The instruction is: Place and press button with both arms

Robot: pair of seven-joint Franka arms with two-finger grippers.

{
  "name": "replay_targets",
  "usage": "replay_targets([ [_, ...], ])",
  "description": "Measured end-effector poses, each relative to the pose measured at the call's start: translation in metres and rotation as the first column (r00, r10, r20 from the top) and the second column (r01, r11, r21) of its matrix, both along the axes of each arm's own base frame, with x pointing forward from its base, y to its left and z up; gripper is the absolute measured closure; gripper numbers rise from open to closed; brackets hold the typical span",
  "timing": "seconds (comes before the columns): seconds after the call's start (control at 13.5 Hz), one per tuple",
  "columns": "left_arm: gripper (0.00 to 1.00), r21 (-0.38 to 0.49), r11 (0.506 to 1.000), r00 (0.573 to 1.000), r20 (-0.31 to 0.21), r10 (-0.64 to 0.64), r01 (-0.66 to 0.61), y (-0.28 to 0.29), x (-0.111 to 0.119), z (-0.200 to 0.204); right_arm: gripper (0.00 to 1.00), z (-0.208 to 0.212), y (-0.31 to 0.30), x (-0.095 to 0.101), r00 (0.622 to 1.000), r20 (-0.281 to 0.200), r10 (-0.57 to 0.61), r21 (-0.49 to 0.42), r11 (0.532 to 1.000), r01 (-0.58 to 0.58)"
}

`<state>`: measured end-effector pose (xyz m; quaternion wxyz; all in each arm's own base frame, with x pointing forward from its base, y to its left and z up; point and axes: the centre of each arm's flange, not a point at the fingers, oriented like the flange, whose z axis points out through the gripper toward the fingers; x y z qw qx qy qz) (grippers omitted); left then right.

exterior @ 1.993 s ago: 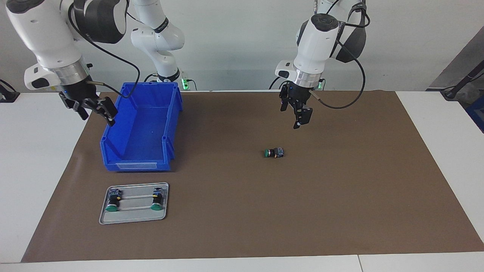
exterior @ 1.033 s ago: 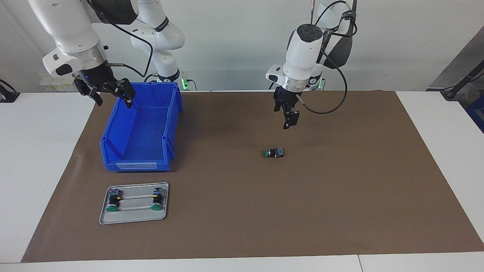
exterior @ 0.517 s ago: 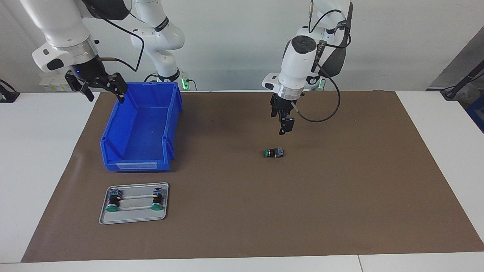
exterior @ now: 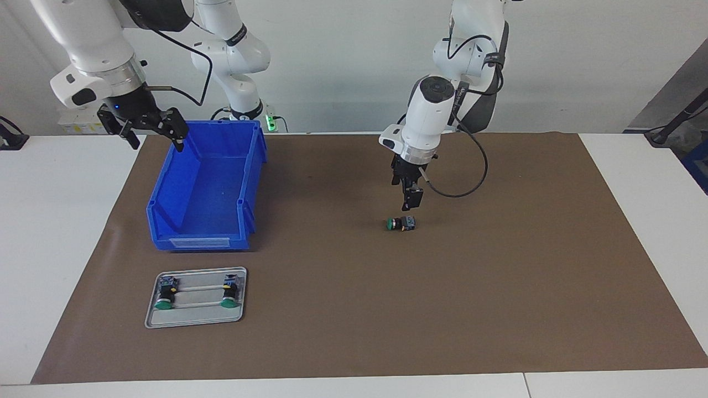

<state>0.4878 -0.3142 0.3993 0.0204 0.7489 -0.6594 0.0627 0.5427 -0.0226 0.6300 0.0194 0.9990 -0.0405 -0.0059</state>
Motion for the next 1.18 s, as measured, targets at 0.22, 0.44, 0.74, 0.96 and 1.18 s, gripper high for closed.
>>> replay_targets([
  [0.22,0.0,-0.009,1.0,1.0,0.001,-0.012,0.012,-0.009,0.005,-0.034,0.0,0.0,0.001,0.0,1.0,-0.001,0.002,0.0,1.0,-0.002],
  [0.44,0.0,-0.016,1.0,1.0,0.002,-0.023,0.023,-0.013,0.011,-0.067,0.0,0.0,0.006,0.0,1.0,-0.001,0.011,0.0,1.0,-0.011],
  [0.74,0.0,-0.018,1.0,1.0,-0.006,-0.022,0.022,-0.014,0.014,-0.096,0.0,0.0,0.007,0.0,1.0,-0.001,0.012,0.0,1.0,-0.012],
  [0.96,0.0,-0.012,1.0,0.999,-0.014,-0.029,0.029,-0.012,0.012,-0.101,0.0,0.0,0.007,0.0,1.0,-0.001,0.012,0.0,1.0,-0.012],
  [1.18,0.0,-0.002,0.999,0.998,-0.026,-0.053,0.053,-0.009,0.007,-0.108,0.0,0.0,0.007,0.0,1.0,-0.001,0.012,0.0,1.0,-0.012],
])
